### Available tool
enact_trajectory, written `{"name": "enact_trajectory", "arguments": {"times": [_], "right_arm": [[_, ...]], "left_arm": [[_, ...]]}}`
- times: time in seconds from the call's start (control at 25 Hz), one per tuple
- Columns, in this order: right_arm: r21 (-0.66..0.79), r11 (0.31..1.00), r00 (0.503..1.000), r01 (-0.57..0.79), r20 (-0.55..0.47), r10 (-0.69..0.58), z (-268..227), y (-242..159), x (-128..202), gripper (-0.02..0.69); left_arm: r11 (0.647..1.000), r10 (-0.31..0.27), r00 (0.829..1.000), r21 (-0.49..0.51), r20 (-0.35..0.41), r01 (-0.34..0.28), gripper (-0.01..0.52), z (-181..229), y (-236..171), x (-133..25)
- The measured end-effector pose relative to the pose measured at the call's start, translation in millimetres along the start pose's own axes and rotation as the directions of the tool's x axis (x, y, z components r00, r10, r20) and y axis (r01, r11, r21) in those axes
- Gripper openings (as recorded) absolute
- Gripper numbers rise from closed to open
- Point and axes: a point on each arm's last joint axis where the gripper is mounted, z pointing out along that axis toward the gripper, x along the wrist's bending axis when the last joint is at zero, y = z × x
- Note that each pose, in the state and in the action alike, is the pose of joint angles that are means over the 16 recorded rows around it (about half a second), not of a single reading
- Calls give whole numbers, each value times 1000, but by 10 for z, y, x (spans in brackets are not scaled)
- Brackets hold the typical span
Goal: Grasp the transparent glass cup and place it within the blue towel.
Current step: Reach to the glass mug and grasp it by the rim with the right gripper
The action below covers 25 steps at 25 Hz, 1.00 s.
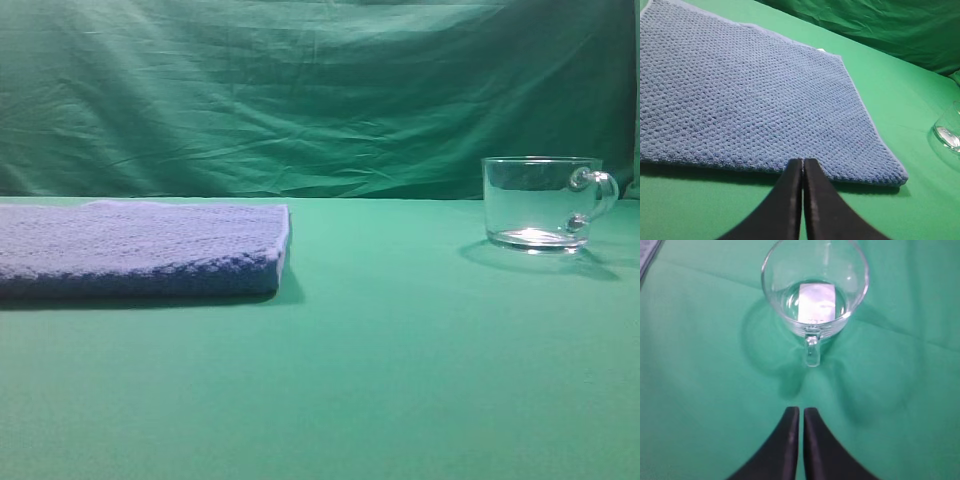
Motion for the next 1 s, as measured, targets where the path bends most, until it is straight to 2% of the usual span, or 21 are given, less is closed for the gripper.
{"name": "enact_trajectory", "arguments": {"times": [0.2,0.32,0.4,0.76,0.88,1.0], "right_arm": [[49,999,1000,1,-4,-1,296,121,-65,528],[67,998,1000,-3,-4,4,462,174,-105,539],[76,997,1000,-6,-3,6,560,201,-129,496],[82,997,1000,-1,2,1,801,294,-192,206],[76,997,1000,2,-3,-2,792,353,-194,139],[55,998,1000,14,-11,-14,736,464,-168,104]], "left_arm": [[1000,0,1000,0,0,0,0,0,0,0],[1000,0,1000,0,0,0,0,0,0,0],[1000,0,1000,0,0,0,0,0,0,0],[1000,0,1000,0,0,0,0,0,0,0],[1000,0,1000,0,0,0,0,0,0,0],[1000,0,1000,0,0,0,0,0,0,0]]}}
